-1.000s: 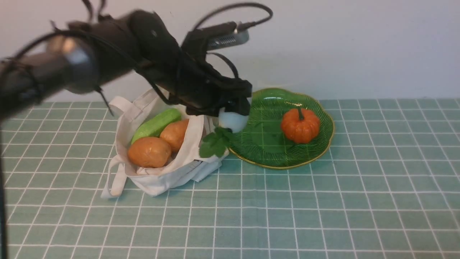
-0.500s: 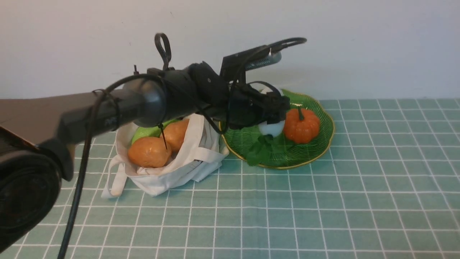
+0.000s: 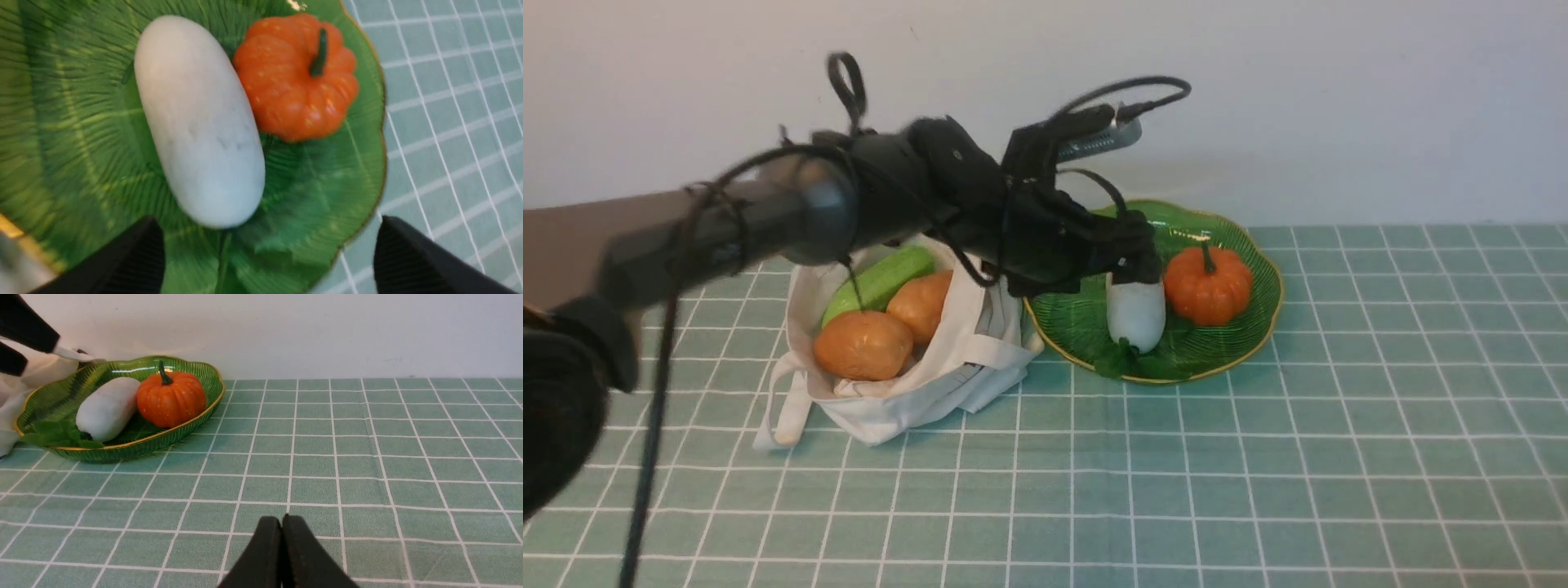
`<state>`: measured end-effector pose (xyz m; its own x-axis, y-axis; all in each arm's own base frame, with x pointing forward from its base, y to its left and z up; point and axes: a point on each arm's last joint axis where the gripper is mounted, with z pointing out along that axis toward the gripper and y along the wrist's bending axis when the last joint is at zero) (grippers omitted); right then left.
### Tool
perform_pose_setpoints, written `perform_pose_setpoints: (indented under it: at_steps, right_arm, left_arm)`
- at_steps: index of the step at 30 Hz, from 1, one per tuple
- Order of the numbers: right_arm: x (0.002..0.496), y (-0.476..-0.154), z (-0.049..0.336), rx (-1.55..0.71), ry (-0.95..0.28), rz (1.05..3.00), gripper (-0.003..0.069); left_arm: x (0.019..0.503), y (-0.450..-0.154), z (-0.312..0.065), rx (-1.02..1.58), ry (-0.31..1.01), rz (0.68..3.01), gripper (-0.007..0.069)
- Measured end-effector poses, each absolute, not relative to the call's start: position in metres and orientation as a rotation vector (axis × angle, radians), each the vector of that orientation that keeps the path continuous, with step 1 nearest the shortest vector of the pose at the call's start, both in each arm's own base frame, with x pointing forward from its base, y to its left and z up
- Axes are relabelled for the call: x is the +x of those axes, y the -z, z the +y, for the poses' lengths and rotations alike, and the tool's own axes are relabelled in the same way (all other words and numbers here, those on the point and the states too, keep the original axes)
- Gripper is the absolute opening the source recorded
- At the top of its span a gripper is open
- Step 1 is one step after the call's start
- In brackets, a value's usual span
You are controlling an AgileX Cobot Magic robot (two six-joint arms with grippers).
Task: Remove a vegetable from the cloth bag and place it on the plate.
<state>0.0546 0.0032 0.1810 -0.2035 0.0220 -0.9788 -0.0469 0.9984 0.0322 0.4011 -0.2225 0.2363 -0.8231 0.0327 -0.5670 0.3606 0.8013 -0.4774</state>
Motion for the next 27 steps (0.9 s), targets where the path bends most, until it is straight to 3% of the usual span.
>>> perform_pose_setpoints:
  at_steps: [3,7,8,9,11,18,23,27]
  right_arm:
    - [0.055,-0.181,0.003,-0.018,-0.063,1.775,-0.0016]
    - [0.055,-0.181,0.003,-0.018,-0.063,1.775,-0.0016]
    - [0.055,-0.181,0.003,-0.018,-0.063,1.775,-0.0016]
    - [0.055,-0.181,0.003,-0.018,-0.063,1.775,-0.0016]
    - [0.055,-0.181,0.003,-0.018,-0.063,1.775,-0.0016]
    - [0.055,-0.181,0.003,-0.018,-0.063,1.775,-0.0016]
    - [0.055,-0.181,0.003,-0.018,-0.063,1.775,-0.0016]
    - [0.055,-0.181,0.003,-0.018,-0.063,1.775,-0.0016]
  left_arm:
    - [0.39,-0.277,-0.196,0.381,0.757,2.412,0.0472]
    - [0.365,-0.333,-0.153,0.467,0.652,2.389,0.0193]
    - [0.363,-0.336,-0.151,0.467,0.652,2.387,0.0193]
    - [0.349,-0.357,-0.132,0.5,0.575,2.385,0.0079]
    - [0.331,-0.373,-0.114,0.538,0.494,2.421,0.0024]
    - [0.263,-0.41,-0.073,0.577,0.23,2.497,-0.0005]
    - [0.199,-0.404,-0.056,0.57,0.179,2.486,-0.0005]
    - [0.147,-0.381,-0.047,0.543,0.221,2.422,-0.0005]
